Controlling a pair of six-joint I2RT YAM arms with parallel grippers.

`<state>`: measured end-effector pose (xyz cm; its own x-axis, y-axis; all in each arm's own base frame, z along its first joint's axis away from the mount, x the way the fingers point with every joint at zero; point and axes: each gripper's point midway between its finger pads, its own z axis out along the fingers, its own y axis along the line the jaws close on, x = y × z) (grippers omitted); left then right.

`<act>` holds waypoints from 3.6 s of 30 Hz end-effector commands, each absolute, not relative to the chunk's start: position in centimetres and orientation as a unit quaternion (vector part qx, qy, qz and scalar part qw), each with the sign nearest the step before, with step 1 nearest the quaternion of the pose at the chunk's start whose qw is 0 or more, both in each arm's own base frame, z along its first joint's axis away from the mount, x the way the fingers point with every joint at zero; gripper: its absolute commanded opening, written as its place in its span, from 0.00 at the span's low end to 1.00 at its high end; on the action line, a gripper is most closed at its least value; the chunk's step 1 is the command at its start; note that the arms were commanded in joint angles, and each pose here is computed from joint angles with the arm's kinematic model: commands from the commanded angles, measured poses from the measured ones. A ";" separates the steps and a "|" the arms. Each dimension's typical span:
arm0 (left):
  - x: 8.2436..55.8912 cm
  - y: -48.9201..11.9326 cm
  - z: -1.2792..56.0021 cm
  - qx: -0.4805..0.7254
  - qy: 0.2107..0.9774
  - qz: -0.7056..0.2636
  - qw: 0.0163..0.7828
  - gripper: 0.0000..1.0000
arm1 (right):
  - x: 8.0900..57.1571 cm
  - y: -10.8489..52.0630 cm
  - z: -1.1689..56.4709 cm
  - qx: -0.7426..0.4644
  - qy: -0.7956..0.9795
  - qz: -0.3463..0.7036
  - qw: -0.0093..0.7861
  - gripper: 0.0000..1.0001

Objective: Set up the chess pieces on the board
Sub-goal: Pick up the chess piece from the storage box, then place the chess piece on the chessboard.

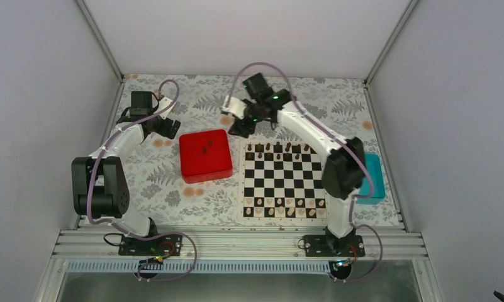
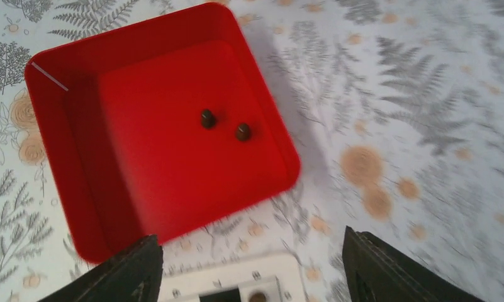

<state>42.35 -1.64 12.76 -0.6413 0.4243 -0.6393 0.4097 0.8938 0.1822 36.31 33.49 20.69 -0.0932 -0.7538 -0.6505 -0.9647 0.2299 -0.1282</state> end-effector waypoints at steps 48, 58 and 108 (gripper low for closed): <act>41.9 -1.6 12.9 0.243 0.900 0.002 0.361 0.98 | 35.3 47.5 2.9 -0.671 0.698 0.152 0.197 0.42; 41.8 -1.7 12.9 0.245 0.900 -0.002 0.361 0.97 | 34.6 47.5 2.9 -0.677 0.696 0.150 0.190 0.16; 41.9 -1.7 13.7 0.240 0.898 -0.006 0.369 0.97 | 33.1 7.4 6.2 -0.382 0.893 0.104 0.212 0.07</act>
<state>41.93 -1.57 12.55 -0.6348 0.4324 -0.6404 0.4327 0.8855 0.1690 32.38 7.21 7.66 -0.6289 -0.6407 -0.4405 -0.7156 0.6985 0.0056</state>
